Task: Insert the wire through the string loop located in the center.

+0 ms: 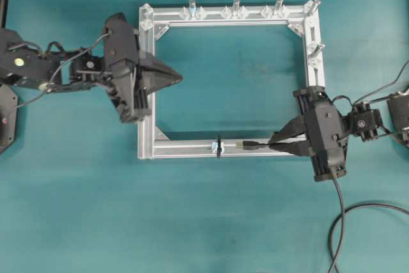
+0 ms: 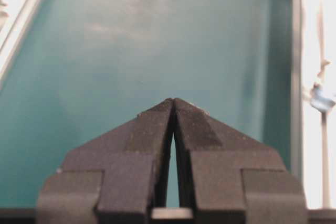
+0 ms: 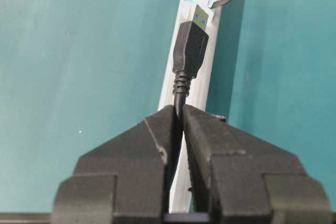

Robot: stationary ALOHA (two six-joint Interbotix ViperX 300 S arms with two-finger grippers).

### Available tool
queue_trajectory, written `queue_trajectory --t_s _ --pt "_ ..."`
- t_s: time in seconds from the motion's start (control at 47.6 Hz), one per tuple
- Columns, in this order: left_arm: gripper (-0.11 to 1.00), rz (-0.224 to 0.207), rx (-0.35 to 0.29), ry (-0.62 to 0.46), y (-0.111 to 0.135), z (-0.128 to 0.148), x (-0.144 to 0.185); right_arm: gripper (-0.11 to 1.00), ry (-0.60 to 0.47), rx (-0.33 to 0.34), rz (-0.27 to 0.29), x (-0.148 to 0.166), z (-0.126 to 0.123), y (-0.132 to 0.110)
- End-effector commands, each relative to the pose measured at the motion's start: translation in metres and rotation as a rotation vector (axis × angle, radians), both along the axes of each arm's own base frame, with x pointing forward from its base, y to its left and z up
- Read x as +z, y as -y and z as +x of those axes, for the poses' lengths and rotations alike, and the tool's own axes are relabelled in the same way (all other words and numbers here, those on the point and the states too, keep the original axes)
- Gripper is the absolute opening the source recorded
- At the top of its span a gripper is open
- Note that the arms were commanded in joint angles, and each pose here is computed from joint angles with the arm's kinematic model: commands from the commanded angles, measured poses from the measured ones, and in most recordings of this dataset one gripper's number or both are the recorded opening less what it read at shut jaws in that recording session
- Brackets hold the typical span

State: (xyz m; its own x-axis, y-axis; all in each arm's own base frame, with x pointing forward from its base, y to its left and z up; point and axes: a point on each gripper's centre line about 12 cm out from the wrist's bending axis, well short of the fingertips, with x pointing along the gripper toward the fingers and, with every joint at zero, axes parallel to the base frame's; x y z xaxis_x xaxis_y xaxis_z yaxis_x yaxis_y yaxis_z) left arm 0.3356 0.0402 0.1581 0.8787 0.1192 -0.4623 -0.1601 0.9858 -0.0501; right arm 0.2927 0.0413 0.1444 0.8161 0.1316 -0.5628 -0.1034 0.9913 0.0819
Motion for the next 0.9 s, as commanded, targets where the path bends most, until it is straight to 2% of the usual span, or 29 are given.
queue_trajectory --t_s 0.0,0.378,0.567,0.882 --pt "0.0 -0.006 -0.032 0.016 0.011 -0.002 0.014 0.11 0.031 -0.002 0.003 0.008 0.002 0.001" --pt "0.0 -0.015 -0.142 -0.079 0.047 -0.023 0.01 0.11 0.035 -0.003 0.005 0.01 0.003 0.0" --pt "0.0 -0.014 -0.165 -0.088 0.054 -0.019 0.009 0.11 0.037 -0.002 0.004 0.01 0.004 0.0" --pt "0.0 -0.008 -0.169 -0.107 0.055 0.005 0.002 0.11 0.046 -0.002 0.005 0.012 0.012 -0.001"
